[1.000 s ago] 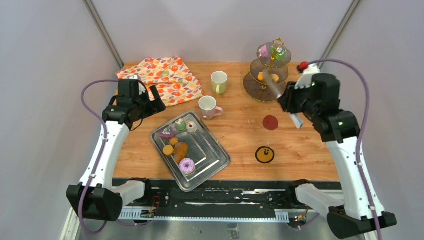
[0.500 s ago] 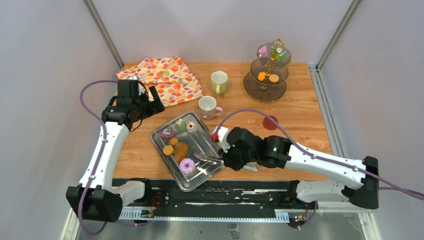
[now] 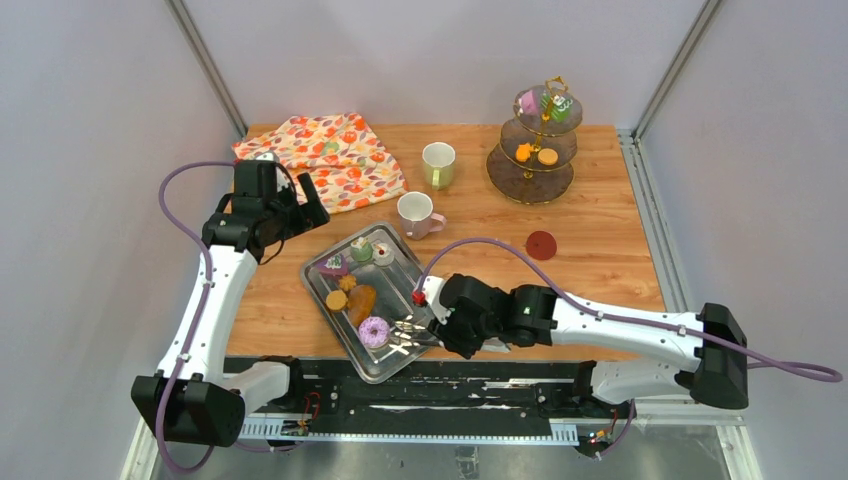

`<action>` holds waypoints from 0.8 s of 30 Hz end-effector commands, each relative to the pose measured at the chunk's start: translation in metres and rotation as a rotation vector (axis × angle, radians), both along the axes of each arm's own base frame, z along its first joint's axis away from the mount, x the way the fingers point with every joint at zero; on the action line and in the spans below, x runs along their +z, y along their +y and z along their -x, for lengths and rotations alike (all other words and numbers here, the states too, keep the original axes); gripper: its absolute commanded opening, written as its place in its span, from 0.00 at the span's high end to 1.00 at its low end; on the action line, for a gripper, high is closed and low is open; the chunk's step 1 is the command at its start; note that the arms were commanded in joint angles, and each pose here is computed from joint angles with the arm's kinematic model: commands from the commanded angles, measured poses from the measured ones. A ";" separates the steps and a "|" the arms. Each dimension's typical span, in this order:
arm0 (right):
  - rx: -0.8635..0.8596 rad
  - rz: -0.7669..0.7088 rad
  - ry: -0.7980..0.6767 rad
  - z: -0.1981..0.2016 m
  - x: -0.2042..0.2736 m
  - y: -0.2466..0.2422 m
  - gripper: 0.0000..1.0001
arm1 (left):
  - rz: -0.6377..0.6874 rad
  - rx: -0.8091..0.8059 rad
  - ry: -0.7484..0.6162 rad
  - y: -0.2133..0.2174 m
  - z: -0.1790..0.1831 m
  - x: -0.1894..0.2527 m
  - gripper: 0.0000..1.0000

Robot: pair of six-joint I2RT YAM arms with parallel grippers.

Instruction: Serve the afternoon tea

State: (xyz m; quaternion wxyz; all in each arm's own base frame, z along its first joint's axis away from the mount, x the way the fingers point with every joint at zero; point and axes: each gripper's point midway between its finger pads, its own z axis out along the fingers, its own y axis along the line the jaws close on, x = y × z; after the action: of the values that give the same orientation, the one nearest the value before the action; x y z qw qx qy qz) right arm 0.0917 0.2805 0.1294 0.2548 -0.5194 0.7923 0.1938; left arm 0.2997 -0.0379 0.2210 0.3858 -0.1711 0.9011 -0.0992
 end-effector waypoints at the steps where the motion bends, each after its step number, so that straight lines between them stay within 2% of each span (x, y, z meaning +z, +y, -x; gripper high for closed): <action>1: 0.028 -0.001 -0.016 0.001 -0.009 0.007 0.63 | 0.008 -0.007 -0.038 -0.003 -0.002 0.014 0.00; 12: 0.038 -0.005 -0.007 0.002 -0.027 0.014 0.57 | 0.017 -0.009 -0.037 -0.004 -0.004 0.014 0.00; 24: 0.071 -0.034 -0.016 0.004 -0.022 0.025 0.52 | 0.021 -0.012 -0.036 -0.005 -0.004 0.015 0.00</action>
State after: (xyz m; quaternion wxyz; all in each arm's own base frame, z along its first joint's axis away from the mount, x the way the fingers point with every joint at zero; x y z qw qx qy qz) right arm 0.0920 0.2949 0.1040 0.2533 -0.5321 0.7826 0.2004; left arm 0.2997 -0.0389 0.2213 0.3853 -0.1704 0.9012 -0.1017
